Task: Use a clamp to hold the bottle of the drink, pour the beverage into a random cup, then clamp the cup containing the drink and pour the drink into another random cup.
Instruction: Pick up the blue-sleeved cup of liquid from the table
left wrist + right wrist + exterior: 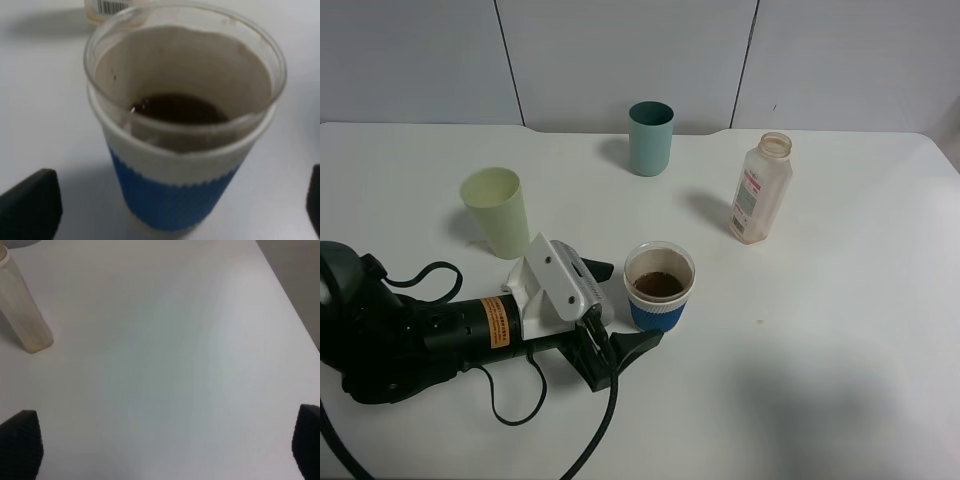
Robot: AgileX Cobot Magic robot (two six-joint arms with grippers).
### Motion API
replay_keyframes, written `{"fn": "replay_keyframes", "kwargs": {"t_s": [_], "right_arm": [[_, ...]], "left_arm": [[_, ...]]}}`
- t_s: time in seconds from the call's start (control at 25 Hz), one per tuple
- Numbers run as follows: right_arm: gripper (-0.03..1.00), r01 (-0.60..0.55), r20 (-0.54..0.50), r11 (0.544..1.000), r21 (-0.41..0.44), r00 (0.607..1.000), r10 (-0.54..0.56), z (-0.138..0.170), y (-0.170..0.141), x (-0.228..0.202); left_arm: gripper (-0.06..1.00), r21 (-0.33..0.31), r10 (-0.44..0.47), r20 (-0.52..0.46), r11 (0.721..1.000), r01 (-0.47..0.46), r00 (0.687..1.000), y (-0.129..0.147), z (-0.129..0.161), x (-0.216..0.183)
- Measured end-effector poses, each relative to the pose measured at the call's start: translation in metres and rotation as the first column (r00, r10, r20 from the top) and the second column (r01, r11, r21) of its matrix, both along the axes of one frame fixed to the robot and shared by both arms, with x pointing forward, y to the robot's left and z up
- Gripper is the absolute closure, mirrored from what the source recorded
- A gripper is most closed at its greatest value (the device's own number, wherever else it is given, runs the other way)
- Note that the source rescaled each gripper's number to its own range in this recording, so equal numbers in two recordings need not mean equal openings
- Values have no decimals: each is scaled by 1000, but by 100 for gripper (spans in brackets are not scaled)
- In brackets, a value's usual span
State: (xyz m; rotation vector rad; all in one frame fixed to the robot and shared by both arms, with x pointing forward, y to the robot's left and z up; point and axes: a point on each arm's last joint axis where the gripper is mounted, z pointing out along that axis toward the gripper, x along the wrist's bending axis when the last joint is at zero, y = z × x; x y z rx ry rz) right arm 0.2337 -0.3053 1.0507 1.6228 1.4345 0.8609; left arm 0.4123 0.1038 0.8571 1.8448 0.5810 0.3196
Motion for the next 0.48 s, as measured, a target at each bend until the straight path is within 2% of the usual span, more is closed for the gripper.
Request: {"fn": "replay_keyframes", "kwargs": {"t_s": [0.48], "right_arm": [[-3,0,0,1000,0,1000,0,0,0,0]], "left_arm": [[-5,-4,-12,7,1000,12,1000,-12,-10,11]]}}
